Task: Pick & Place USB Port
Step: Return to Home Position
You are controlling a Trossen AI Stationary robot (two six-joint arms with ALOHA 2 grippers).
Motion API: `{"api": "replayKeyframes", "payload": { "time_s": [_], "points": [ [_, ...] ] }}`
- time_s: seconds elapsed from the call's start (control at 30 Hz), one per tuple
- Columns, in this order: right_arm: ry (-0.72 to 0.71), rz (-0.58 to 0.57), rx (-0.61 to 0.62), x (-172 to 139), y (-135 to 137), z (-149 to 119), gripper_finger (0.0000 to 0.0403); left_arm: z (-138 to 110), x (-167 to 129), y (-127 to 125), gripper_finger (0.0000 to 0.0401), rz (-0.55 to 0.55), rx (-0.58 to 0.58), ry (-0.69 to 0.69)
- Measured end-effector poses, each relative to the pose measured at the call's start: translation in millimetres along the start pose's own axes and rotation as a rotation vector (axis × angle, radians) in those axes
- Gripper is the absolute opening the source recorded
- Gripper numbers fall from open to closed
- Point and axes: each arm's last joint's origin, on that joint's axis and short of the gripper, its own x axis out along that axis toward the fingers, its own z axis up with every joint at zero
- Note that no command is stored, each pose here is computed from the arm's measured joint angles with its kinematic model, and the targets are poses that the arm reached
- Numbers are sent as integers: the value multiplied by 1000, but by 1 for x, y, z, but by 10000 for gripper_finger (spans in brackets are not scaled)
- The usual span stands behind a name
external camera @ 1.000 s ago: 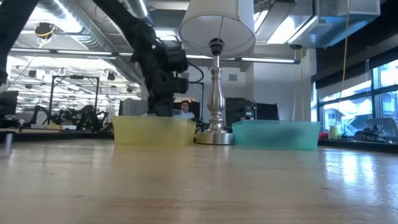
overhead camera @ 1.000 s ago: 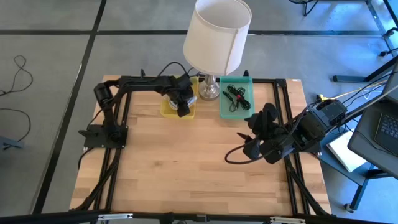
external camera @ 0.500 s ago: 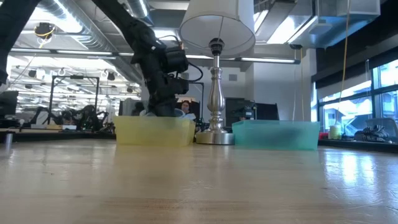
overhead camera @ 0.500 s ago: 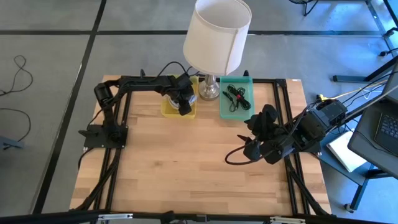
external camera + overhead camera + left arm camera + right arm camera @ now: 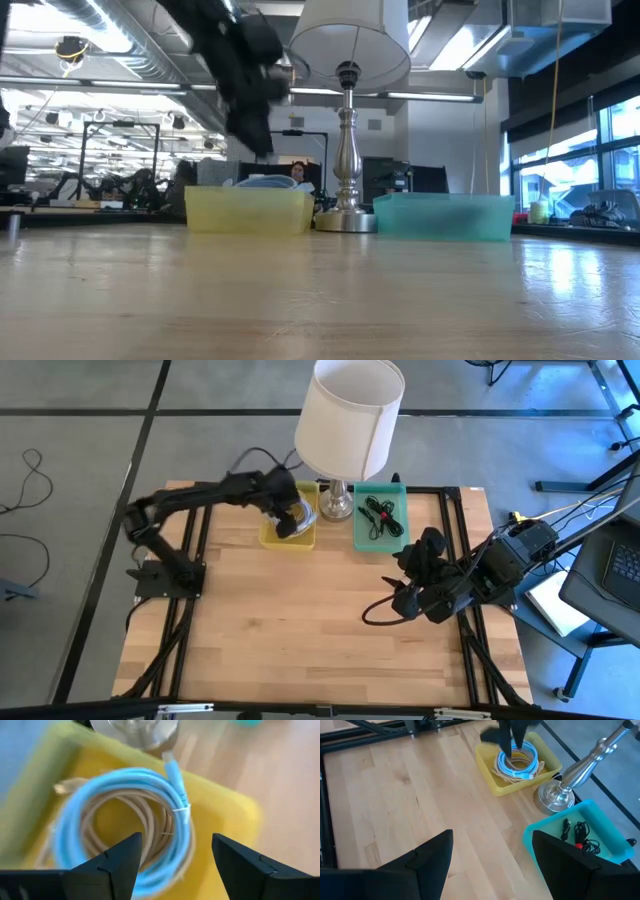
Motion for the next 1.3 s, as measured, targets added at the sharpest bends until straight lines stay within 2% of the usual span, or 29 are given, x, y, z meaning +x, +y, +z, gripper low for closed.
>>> {"api": "replayKeyframes", "payload": {
  "time_s": [0.13,0.33,0.5,0.7,0.83,1.0,1.03,1.13,1.23,1.3],
  "points": [
    [-2,1,-5,-1,-1,0,276,-7,-60,-8,237,-50,-57,-98],
    [-38,39,37,-19,-18,0,276,-35,-162,-29,237,-249,-146,-383],
    [-75,112,129,-43,-38,-4,276,-74,-234,-46,237,-419,-195,-612],
    [-98,203,163,-66,-53,-13,261,-131,-292,-57,225,-563,-214,-811],
    [-92,199,116,-64,-48,-19,191,-149,-304,-58,169,-599,-204,-904],
    [-58,140,23,-48,-37,-32,37,-142,-292,-64,29,-727,-78,-947],
    [-55,125,11,-44,-36,-34,20,-139,-290,-66,16,-756,-51,-953],
    [-70,76,3,-37,-33,-39,22,-132,-280,-69,9,-790,-29,-943],
    [-92,37,-7,-33,-31,-41,39,-132,-276,-69,9,-815,-91,-887],
    [-65,52,-52,-32,-31,-42,46,-134,-277,-70,11,-897,-178,-812]
  ]
}}
